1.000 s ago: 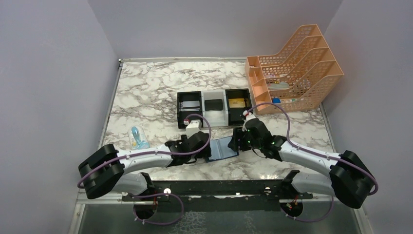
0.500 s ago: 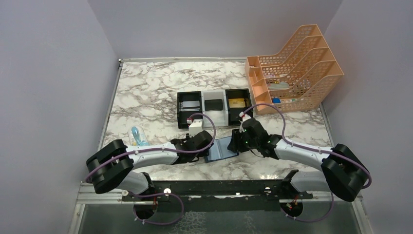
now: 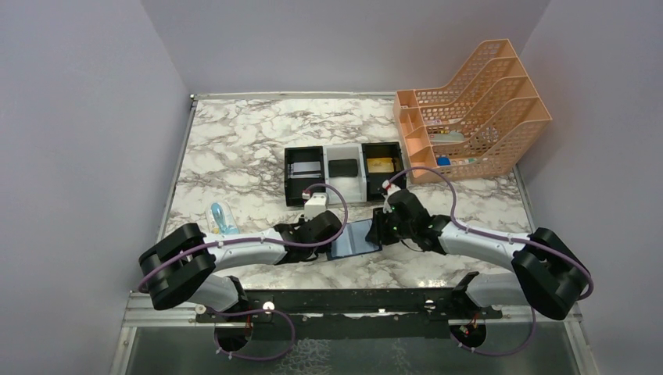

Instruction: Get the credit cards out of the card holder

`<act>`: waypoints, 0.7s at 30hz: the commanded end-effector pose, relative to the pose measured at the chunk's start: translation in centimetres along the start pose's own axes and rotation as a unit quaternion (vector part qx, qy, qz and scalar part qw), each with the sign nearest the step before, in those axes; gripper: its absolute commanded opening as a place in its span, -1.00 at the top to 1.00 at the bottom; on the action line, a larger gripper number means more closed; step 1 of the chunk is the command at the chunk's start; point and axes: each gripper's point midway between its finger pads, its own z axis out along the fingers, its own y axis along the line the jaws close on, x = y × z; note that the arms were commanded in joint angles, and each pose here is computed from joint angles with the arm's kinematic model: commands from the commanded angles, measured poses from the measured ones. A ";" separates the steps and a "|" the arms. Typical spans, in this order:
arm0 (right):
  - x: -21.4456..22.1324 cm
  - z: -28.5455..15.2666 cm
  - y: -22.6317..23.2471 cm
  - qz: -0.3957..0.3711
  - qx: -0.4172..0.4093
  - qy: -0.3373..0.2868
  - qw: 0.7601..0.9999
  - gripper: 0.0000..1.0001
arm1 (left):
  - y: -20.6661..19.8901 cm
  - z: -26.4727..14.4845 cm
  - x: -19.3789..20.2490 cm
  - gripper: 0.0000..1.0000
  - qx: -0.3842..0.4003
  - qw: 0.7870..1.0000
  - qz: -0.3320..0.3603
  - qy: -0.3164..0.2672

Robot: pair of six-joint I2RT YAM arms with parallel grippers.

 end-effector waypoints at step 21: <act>-1.9 -1.8 5.9 0.051 -0.138 -0.018 0.989 0.42 | -1.0 -0.6 -0.1 0.34 0.048 0.998 0.029 -0.010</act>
